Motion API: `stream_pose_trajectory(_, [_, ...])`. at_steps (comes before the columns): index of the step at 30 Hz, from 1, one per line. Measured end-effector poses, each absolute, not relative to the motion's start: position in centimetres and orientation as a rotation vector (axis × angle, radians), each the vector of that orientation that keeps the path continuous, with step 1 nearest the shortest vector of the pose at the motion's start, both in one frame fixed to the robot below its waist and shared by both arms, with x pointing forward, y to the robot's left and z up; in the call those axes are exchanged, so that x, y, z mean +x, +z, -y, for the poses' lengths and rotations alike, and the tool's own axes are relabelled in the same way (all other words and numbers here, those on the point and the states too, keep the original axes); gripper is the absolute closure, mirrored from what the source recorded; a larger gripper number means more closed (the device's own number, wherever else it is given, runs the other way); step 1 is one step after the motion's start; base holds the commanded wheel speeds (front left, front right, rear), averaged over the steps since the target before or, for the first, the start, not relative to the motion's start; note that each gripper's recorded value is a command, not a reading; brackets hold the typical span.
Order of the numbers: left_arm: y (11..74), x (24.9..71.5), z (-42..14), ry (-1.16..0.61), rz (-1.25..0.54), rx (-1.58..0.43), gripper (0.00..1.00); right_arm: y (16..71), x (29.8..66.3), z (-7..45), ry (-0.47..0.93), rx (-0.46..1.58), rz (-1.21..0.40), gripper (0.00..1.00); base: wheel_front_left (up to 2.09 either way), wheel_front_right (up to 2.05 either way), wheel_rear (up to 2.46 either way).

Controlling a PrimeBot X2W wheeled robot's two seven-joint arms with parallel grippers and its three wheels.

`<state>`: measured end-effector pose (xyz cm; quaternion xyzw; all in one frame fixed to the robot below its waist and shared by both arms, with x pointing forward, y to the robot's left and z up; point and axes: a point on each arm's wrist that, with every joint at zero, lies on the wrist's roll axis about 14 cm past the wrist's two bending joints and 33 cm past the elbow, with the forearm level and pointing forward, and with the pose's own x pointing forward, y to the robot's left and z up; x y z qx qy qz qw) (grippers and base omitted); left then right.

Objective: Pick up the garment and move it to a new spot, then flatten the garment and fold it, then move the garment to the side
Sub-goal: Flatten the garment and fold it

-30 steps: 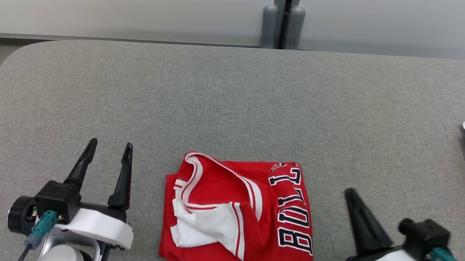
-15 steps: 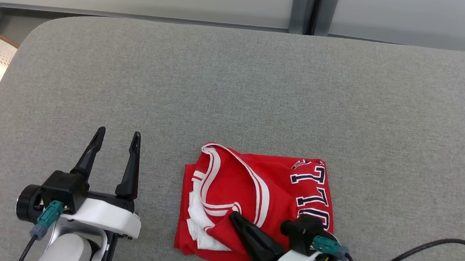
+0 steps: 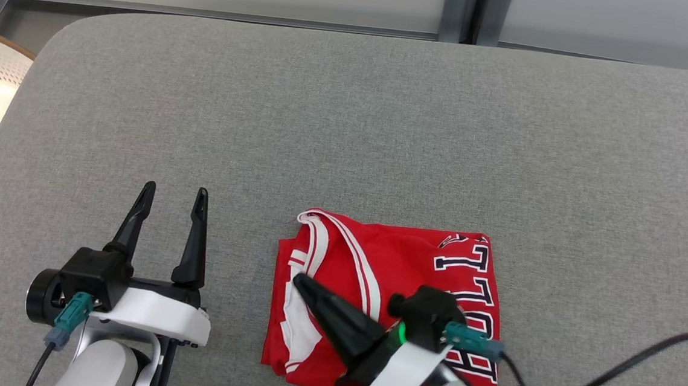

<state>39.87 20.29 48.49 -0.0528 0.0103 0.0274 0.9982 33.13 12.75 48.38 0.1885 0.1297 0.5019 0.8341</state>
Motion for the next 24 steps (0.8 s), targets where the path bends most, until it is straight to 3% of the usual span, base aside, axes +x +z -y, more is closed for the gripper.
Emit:
stream_pose_trajectory(3, [48.4,39.8,-20.3,0.053,-0.022,-0.102,0.0,50.6,36.4,-10.2,0.961,0.416,-0.149,1.0,0.0,0.0,0.0])
stream_pose_trajectory(4, [48.5,39.8,-20.2,0.051,-0.02,-0.101,0.0,51.0,37.8,-8.8,0.911,0.404,-0.112,0.7,0.0,0.0,0.0])
stream_pose_trajectory(5, [48.5,39.8,-20.2,0.051,-0.02,-0.101,0.0,51.0,37.8,-8.8,0.911,0.404,-0.112,0.47,0.0,0.0,0.0])
stream_pose_trajectory(6, [48.6,39.9,-20.2,0.048,-0.016,-0.098,0.0,51.5,39.1,-7.2,0.858,0.391,-0.078,0.09,0.0,0.0,0.0])
stream_pose_trajectory(7, [48.7,40.0,-20.1,0.046,-0.013,-0.097,0.0,51.8,40.1,-5.6,0.807,0.382,-0.054,0.0,0.0,0.0,0.0])
stream_pose_trajectory(15, [49.3,40.1,-19.7,0.025,0.004,-0.089,0.0,52.1,43.3,5.7,0.469,0.259,0.023,0.0,0.0,0.0,0.0])
stream_pose_trajectory(24, [49.6,39.1,-20.0,0.031,0.008,-0.077,0.0,51.8,41.3,11.1,0.309,0.196,-0.004,0.0,0.0,0.0,0.0])
